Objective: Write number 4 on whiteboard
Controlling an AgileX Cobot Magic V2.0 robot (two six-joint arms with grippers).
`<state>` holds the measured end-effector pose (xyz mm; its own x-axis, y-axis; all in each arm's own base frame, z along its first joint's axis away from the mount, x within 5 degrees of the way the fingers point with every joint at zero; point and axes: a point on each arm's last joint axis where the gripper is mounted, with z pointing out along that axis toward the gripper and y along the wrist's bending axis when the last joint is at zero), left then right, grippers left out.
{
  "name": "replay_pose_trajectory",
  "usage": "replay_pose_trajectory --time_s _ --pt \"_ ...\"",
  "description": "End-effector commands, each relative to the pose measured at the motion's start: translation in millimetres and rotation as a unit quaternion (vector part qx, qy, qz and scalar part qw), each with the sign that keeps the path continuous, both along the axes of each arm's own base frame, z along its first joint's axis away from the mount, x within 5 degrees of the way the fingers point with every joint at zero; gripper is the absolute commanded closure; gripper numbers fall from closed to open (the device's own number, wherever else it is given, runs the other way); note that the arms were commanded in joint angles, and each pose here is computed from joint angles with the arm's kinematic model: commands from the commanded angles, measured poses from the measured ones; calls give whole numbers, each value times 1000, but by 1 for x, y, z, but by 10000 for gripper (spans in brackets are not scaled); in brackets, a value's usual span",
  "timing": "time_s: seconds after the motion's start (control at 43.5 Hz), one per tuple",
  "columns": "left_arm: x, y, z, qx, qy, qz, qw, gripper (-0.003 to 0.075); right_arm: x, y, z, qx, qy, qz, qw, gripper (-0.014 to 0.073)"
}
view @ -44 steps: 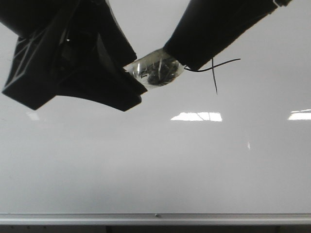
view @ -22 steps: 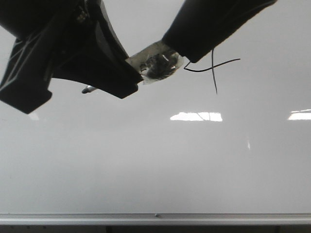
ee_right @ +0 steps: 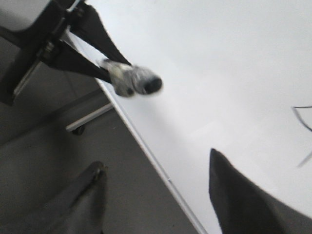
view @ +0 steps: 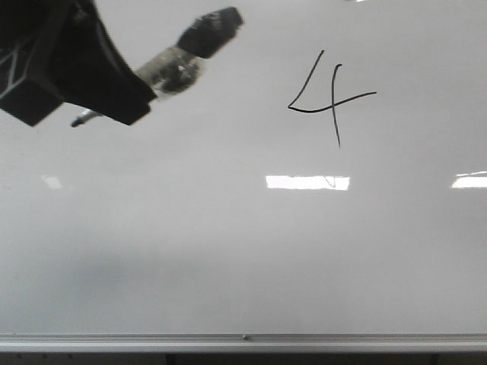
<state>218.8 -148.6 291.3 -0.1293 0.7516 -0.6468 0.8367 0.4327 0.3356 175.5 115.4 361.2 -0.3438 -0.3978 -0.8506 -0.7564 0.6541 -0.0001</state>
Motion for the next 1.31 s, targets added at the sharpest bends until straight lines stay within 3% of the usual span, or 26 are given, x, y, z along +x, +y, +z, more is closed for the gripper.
replay_pose_trajectory --time_s 0.0,0.115,0.276,0.506,0.552,0.713,1.011,1.08,1.287 --pt "11 28 21 -52 -30 87 994 740 -13 -25 14 48 -50 -68 995 113" --pt "24 68 20 -87 -9 205 975 740 -29 -45 2 58 -72 -120 988 113" --pt "36 125 20 -147 15 368 918 740 -54 -59 -16 66 -95 -149 982 113" --pt "47 193 3 -171 31 511 842 740 -60 -62 -21 71 -105 -156 980 113" --pt "52 199 -3 -175 33 526 832 740 -60 -62 -20 72 -108 -158 979 113" --pt "76 201 -23 -183 19 536 824 740 -60 -62 -19 73 -112 -160 978 113" --pt "99 192 -50 -173 20 529 831 733 -60 -62 -19 73 -112 -160 978 113" --pt "100 192 -54 -171 25 530 830 691 -60 -62 -19 73 -112 -160 978 113" --pt "102 192 -58 -169 31 531 830 431 -60 -62 -19 73 -112 -160 978 113"
